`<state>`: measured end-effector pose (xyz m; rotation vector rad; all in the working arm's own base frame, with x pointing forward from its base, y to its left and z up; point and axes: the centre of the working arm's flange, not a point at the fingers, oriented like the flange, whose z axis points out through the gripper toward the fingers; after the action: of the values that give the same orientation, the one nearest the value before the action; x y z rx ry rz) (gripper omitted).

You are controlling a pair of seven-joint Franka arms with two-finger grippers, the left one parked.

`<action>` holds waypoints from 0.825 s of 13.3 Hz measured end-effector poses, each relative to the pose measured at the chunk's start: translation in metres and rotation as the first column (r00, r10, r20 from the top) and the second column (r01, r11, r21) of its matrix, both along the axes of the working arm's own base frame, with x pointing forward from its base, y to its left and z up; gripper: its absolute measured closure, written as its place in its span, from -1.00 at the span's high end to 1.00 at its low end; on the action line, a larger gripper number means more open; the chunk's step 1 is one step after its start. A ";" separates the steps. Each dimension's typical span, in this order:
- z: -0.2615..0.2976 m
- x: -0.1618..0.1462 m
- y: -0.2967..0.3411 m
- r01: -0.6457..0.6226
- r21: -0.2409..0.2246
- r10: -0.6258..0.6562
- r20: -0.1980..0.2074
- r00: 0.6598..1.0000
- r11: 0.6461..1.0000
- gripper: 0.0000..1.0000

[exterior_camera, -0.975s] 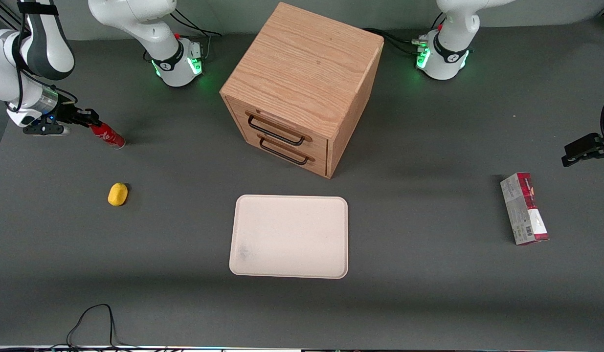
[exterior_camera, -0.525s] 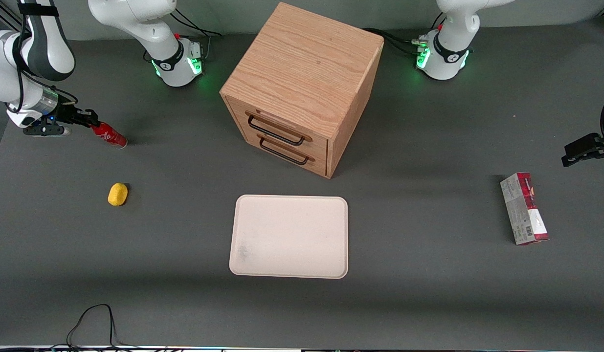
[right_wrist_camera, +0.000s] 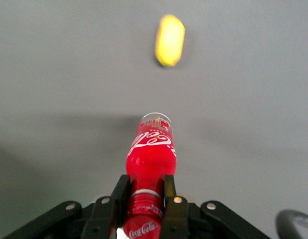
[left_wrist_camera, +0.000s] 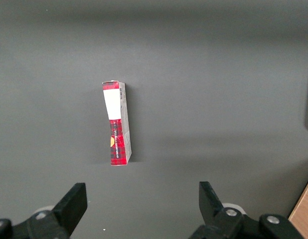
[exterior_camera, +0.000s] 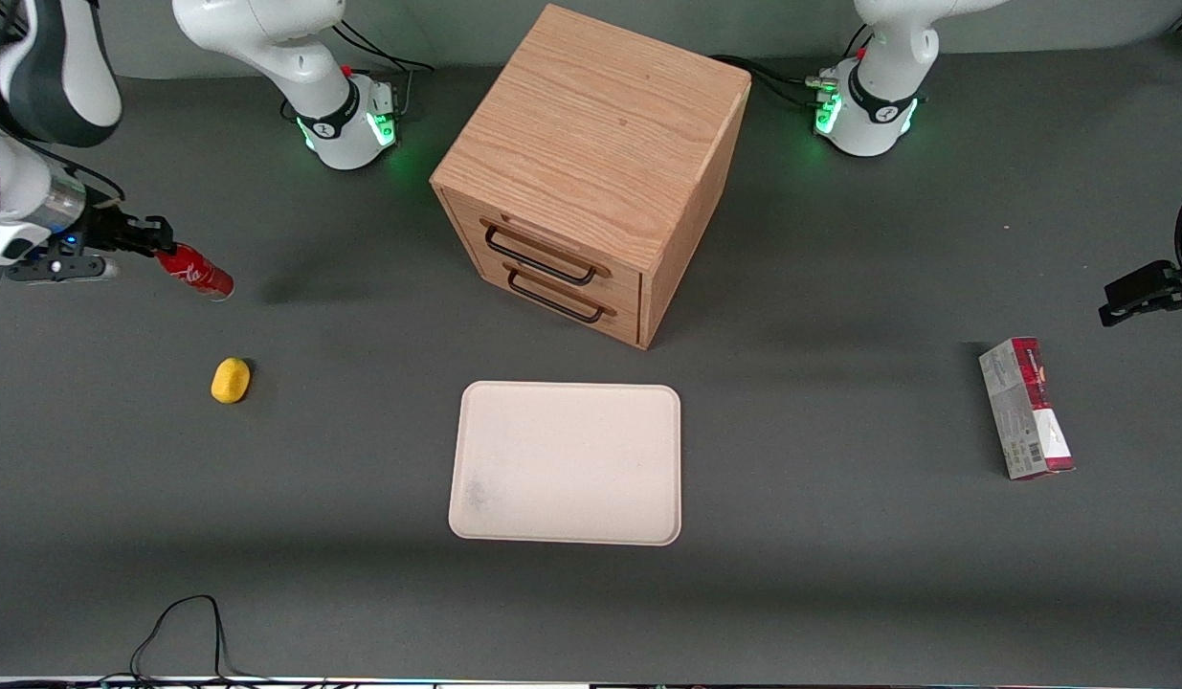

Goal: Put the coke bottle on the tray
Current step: 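Lift the bottle and carry it over the cream tray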

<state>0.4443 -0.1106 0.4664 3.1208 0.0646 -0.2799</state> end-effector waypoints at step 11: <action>0.101 0.204 0.256 -0.175 0.051 0.167 0.139 0.976 0.983 -0.36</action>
<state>0.6481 0.1456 0.5670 3.1594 0.3457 -0.0663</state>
